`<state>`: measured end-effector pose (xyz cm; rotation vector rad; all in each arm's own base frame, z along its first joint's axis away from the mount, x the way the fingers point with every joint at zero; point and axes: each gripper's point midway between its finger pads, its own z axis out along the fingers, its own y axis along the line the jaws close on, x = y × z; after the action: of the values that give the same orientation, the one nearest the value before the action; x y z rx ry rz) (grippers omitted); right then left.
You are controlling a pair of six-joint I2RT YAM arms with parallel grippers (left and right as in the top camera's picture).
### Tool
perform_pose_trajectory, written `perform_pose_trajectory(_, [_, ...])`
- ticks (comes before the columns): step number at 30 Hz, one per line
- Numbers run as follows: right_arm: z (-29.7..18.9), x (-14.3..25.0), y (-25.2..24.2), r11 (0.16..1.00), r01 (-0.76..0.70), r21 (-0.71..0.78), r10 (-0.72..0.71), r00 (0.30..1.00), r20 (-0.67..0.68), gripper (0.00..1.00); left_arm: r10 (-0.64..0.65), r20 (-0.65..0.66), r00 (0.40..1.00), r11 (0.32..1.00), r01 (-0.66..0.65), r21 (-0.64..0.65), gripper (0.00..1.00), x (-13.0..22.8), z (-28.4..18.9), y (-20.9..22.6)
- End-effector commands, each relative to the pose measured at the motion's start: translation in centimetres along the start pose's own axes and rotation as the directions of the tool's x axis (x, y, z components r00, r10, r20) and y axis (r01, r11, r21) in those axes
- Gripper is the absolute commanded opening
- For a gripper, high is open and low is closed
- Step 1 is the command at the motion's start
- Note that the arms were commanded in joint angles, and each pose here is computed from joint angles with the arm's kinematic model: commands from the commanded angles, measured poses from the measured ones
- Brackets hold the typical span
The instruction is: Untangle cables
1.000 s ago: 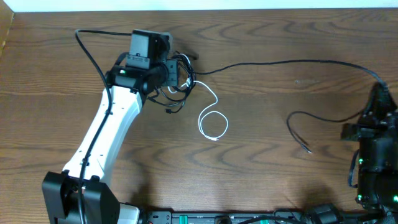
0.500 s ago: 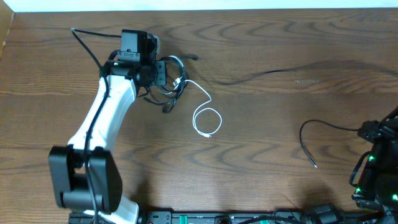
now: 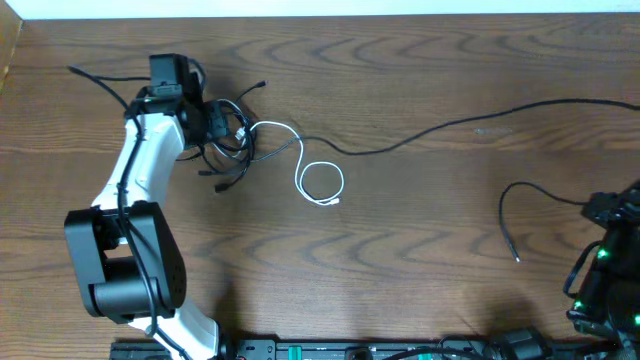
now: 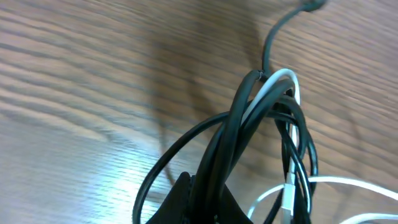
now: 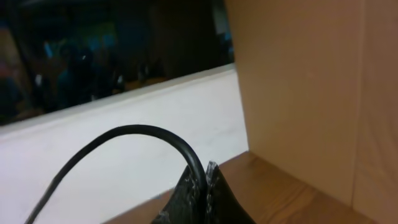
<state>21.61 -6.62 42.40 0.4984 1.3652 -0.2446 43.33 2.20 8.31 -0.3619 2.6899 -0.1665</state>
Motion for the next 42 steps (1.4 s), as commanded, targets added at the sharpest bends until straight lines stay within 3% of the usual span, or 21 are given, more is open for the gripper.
perform_pose_trajectory(1, [1.0, 3.0, 3.5, 0.988, 0.041, -0.151, -0.057, 0.993, -0.105, 0.01, 0.085, -0.007, 0.996, 0.961, -0.080, 0.266, 0.07, 0.2, -1.1, -3.8])
perform_pose_trajectory(9, [2.5, 11.6, 9.5, 0.938, -0.033, -0.345, -0.110, 0.916, -0.387, 0.01, 0.235, 0.068, 0.970, 0.819, -0.235, 0.524, 0.07, 0.7, -3.2, -7.7])
perform_pose_trajectory(17, [1.5, 21.5, 14.4, 0.872, -0.194, -0.448, -0.192, 0.707, -0.681, 0.02, 0.360, 0.225, 0.905, 0.573, -0.405, 0.713, 0.07, 2.3, -6.0, -11.2])
perform_pose_trajectory(20, [0.3, 25.0, 14.7, 0.863, -0.215, -0.457, -0.252, 0.601, -0.759, 0.05, 0.357, 0.238, 0.903, 0.543, -0.408, 0.734, 0.07, 2.4, -6.4, -11.6])
perform_pose_trajectory(23, [-0.9, 27.5, 14.6, 0.860, -0.233, -0.455, -0.292, 0.506, -0.812, 0.21, 0.360, 0.231, 0.904, 0.556, -0.407, 0.725, 0.07, 2.4, -6.1, -11.4])
perform_pose_trajectory(24, [-1.1, 28.2, 14.7, 0.857, -0.241, -0.455, -0.302, 0.481, -0.823, 0.34, 0.361, 0.223, 0.905, 0.570, -0.404, 0.715, 0.07, 2.4, -5.9, -11.2])
perform_pose_trajectory(25, [-1.3, 29.0, 14.9, 0.856, -0.248, -0.454, -0.309, 0.458, -0.833, 0.62, 0.362, 0.192, 0.912, 0.626, -0.391, 0.675, 0.08, 2.2, -5.1, -10.4])
perform_pose_trajectory(27, [-1.4, 29.7, 15.1, 0.853, -0.262, -0.451, -0.312, 0.436, -0.844, 0.79, 0.345, 0.141, 0.928, 0.702, -0.355, 0.618, 0.09, 2.1, -4.0, -9.2])
perform_pose_trajectory(29, [-1.5, 30.2, 15.6, 0.848, -0.285, -0.447, -0.308, 0.422, -0.853, 0.84, 0.316, 0.092, 0.944, 0.774, -0.312, 0.551, 0.32, 1.9, -3.0, -8.0])
perform_pose_trajectory(31, [-1.3, 30.6, 16.1, 0.843, -0.302, -0.445, -0.303, 0.417, -0.857, 0.87, 0.309, 0.079, 0.948, 0.799, -0.303, 0.520, 0.39, 1.8, -2.7, -7.4])
perform_pose_trajectory(35, [-1.3, 31.9, 17.5, 0.821, -0.355, -0.448, -0.305, 0.391, -0.868, 0.92, 0.310, 0.085, 0.947, 0.799, -0.308, 0.516, 0.67, 1.6, -2.6, -7.4])
perform_pose_trajectory(37, [-1.2, 32.5, 18.2, 0.809, -0.367, -0.460, -0.315, 0.390, -0.865, 0.93, 0.312, 0.093, 0.946, 0.800, -0.314, 0.510, 0.71, 1.4, -2.6, -7.3])
perform_pose_trajectory(42, [-1.1, 34.0, 20.9, 0.769, -0.386, -0.510, -0.344, 0.423, -0.838, 0.93, 0.290, 0.072, 0.954, 0.856, -0.292, 0.427, 0.72, 1.0, -1.8, -5.9])
